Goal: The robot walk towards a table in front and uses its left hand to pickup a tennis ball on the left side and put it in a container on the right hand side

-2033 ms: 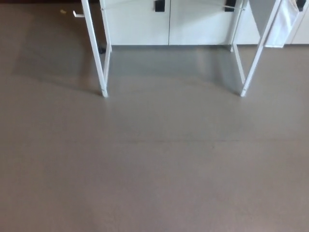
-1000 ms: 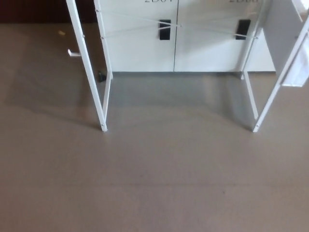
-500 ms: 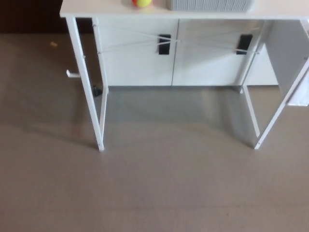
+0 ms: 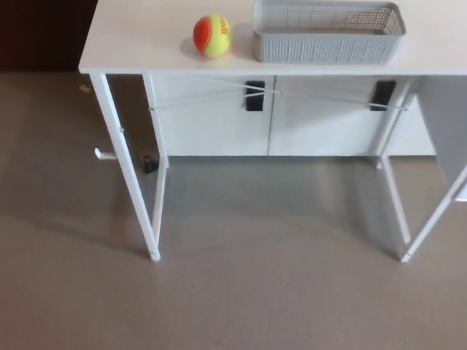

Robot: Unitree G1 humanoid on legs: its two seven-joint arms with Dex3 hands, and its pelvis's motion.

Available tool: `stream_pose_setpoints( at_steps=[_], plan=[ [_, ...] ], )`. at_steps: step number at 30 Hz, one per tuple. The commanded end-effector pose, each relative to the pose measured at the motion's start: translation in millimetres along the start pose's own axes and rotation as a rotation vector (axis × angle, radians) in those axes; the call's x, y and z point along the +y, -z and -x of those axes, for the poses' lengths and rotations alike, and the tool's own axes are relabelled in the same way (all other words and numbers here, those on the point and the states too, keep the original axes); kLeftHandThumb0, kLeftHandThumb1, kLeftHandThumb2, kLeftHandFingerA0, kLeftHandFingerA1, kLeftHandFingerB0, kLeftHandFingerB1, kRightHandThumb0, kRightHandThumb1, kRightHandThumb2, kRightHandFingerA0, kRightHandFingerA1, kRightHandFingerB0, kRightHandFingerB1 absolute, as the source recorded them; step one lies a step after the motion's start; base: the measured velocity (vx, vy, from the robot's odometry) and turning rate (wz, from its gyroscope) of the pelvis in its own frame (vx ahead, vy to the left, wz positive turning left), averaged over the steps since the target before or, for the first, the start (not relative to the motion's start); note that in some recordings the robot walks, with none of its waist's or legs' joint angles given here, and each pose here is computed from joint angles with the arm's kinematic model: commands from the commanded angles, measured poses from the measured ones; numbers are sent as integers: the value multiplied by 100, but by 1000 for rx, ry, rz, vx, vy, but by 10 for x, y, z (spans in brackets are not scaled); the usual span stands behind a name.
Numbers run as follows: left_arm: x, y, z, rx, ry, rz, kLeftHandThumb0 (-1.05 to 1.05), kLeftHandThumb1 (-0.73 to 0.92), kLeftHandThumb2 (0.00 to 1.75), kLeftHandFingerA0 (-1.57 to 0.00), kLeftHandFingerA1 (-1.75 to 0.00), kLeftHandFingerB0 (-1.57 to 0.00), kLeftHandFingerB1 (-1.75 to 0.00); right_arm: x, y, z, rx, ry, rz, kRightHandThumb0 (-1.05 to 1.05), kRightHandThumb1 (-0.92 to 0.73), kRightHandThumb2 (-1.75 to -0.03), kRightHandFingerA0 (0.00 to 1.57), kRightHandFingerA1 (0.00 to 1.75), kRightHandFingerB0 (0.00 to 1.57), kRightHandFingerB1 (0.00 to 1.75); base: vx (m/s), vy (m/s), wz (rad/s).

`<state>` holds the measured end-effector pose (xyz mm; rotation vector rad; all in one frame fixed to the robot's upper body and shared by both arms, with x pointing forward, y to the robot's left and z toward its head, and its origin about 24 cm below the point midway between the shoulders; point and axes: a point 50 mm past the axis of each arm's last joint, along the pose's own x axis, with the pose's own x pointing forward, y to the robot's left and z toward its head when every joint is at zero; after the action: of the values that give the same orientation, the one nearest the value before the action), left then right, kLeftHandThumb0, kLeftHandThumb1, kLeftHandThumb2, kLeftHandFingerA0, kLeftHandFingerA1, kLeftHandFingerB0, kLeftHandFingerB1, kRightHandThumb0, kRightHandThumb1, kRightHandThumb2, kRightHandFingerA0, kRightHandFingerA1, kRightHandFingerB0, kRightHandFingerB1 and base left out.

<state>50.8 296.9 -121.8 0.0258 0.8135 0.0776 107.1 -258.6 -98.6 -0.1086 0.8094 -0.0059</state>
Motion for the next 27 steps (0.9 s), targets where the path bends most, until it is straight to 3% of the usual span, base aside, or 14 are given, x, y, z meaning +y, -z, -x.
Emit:
stream_pose_setpoints(
  at_steps=[1, 2, 3, 10, 11, 15, 16, 17, 23, 24, 25, 27],
  plan=[
    [57, -16, 17, 4, -26, -61, -32, 44, 60, -30, -35, -27, -34, -35, -6, 16, -11, 14, 14, -3, -76, -65, 13, 50, 11, 44, 264, -100, 1],
    [57, -16, 17, 4, -26, -62, -32, 44, 60, -30, -35, -27, -34, -34, -6, 16, -11, 14, 14, -3, -76, -65, 13, 50, 11, 44, 237, -65, -4],
    [59, -32, 15, -15, -22, -41, -32, 43, 59, -31, -35, -29, -35, -26, -37, 12, -15, 11, -7, -2, -73, -76, 15, 55, 4, 44, 232, -8, -11],
    [57, -31, 17, -15, -18, -22, -31, 44, 59, -30, -35, -28, -34, -41, -13, -14, -9, 18, -6, -4, -71, -75, 16, 55, 5, 45, 311, 129, -21],
    [62, -32, 27, -15, -17, -35, -31, 45, 60, -28, -34, -26, -34, -23, -27, 3, -8, 20, 2, -4, -55, -99, 8, 53, 7, 51, 358, 128, -32],
    [63, -33, 32, -14, -17, -41, -31, 45, 60, -28, -34, -26, -34, -13, -35, 13, -6, 20, 6, -4, -55, -99, 8, 53, 7, 51, 347, 137, -16],
    [78, -17, 40, -6, -26, -41, -33, 43, 60, -31, -36, -28, -35, -16, -4, -1, 0, 15, -16, -7, -70, -76, 16, 54, 4, 44, 294, 138, 1],
    [83, -9, 43, -2, -30, -33, -30, 43, 59, -31, -35, -28, -34, -17, 6, -8, 5, 14, -18, -5, -55, -99, 6, 52, 5, 50, 280, 108, 5],
    [92, -2, 40, -1, -32, -3, -29, 44, 58, -30, -34, -28, -34, -11, -5, -13, 6, 11, 10, -8, -53, -98, 7, 53, 6, 51, 311, 3, 16],
    [96, -13, 29, 2, -30, -20, -28, 47, 55, -32, -32, -25, -30, -4, -20, -22, -2, 6, 0, -6, -71, -76, 16, 53, 4, 44, 353, -110, 18],
    [99, -24, 25, -2, -27, -33, -29, 47, 55, -31, -32, -25, -30, 3, -31, -33, 0, 8, -5, -6, -53, -98, 9, 53, 7, 51, 407, -74, 32],
    [100, -27, 25, -3, -27, -36, -29, 47, 55, -31, -32, -25, -30, 5, -33, -38, 3, 10, -5, -6, -53, -98, 9, 53, 7, 51, 352, -161, 83]
  ],
)
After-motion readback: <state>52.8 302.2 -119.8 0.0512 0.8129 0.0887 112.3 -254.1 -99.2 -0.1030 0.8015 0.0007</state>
